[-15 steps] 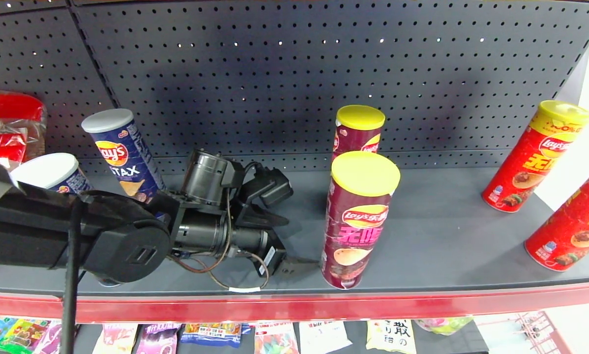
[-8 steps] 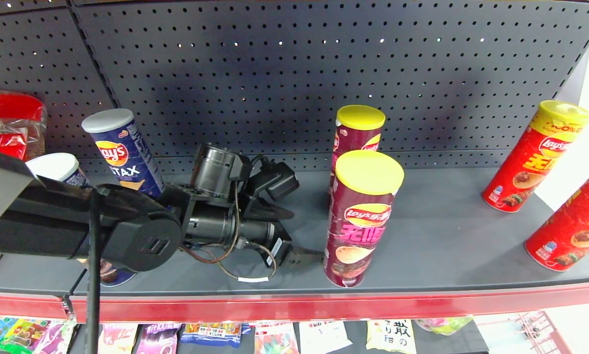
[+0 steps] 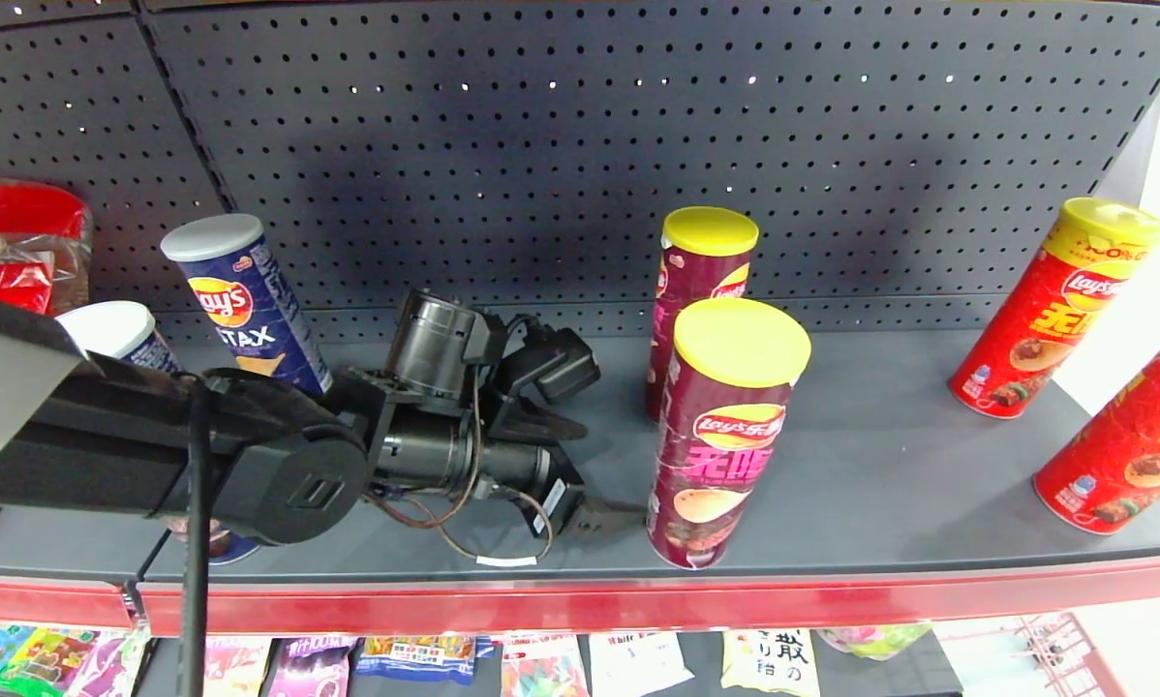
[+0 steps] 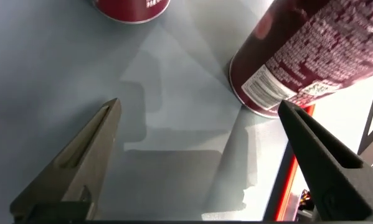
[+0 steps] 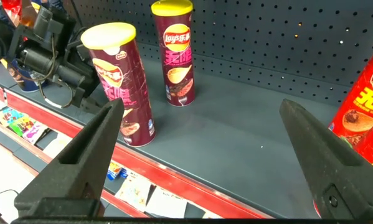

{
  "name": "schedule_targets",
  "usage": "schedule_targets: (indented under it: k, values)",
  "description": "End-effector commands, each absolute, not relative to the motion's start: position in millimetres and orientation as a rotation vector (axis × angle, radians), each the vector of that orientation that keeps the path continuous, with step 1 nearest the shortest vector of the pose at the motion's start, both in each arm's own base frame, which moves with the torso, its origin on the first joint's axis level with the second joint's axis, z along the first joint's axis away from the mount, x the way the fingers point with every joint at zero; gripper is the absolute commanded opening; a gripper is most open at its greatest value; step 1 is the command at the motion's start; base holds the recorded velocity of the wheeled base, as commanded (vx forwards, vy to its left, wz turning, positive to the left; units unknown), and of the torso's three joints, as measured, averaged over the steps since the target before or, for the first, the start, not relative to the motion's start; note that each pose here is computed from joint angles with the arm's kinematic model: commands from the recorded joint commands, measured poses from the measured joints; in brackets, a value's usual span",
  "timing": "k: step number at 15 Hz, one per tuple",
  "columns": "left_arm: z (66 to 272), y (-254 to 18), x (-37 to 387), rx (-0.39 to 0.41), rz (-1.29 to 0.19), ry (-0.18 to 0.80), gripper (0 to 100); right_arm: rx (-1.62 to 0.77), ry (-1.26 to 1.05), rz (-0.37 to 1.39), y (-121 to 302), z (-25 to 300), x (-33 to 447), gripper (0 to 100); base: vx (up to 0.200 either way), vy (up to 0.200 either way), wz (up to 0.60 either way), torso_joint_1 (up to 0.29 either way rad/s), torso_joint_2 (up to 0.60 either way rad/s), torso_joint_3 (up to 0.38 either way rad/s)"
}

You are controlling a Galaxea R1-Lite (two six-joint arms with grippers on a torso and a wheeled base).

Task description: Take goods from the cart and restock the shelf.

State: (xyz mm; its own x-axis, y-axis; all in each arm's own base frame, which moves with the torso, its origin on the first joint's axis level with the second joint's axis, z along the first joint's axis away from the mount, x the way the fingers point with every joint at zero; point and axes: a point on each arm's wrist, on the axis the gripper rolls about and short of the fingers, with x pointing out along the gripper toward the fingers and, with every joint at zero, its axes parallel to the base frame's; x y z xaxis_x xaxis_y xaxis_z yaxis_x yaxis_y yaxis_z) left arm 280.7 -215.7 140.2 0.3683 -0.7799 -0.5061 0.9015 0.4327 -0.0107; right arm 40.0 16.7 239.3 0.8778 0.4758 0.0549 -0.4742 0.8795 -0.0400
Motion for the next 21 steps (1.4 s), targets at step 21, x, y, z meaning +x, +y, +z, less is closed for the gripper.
schedule_targets:
  k: [21]
  values:
    - [152.5,12.3,-4.3,0.132,-0.288,0.289,100,-0.058,0.169,0.291,1.0,139.4,-0.9,100,0.000,0.000,0.00,0.000,0.00,0.000]
